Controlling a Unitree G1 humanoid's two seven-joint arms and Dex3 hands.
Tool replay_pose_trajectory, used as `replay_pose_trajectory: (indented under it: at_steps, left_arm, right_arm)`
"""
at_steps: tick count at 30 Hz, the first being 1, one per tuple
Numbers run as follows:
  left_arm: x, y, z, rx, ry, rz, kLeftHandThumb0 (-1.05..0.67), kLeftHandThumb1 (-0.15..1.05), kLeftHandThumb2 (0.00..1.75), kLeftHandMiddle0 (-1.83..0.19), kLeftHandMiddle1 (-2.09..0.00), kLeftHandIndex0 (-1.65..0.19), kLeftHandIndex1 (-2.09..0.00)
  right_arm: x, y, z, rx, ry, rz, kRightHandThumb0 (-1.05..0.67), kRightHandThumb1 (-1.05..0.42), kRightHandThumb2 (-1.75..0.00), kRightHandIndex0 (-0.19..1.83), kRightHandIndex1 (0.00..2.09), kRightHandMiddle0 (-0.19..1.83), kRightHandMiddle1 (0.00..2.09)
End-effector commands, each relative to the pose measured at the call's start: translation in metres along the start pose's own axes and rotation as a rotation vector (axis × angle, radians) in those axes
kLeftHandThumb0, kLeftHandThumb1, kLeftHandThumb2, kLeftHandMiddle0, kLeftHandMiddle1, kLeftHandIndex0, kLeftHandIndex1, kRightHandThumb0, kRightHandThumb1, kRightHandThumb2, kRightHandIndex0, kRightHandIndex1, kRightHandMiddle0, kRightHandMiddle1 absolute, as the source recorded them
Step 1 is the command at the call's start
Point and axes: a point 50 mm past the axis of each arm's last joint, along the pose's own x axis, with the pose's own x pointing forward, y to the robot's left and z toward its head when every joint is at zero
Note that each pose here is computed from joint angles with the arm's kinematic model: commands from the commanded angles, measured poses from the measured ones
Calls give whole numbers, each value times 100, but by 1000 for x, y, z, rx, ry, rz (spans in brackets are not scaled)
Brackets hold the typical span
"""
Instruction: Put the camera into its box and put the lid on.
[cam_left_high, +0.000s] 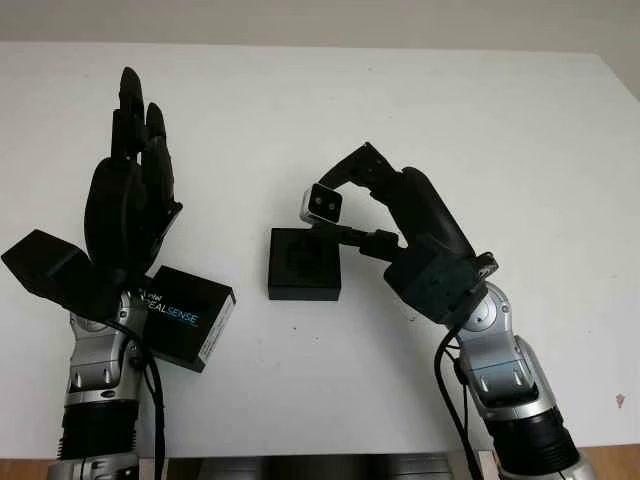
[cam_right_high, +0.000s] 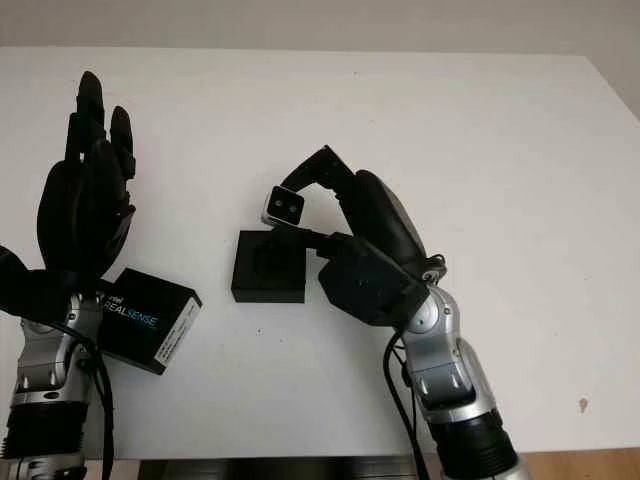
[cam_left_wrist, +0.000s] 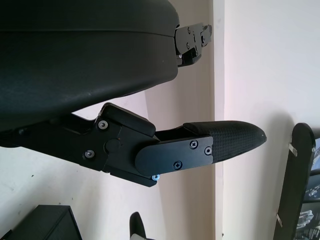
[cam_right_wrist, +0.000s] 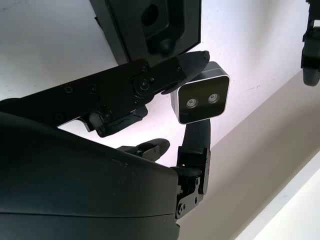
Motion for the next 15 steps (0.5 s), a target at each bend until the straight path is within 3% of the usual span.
replay_pose_trajectory:
  at_steps: [1,15]
  left_arm:
    - [3,-3,2,0,-21,-7,-79,105,59,19,0,19,0]
    - [2,-5,3,-1,-23,6,-79,105,57,19,0,19,0]
  right_arm:
    - [-5,-1,5,-20,-33,-12,-39,-105,-12,47,9,24,195]
    - [-8,1,9,-36,-58,88,-40,-105,-14,45,8,25,199]
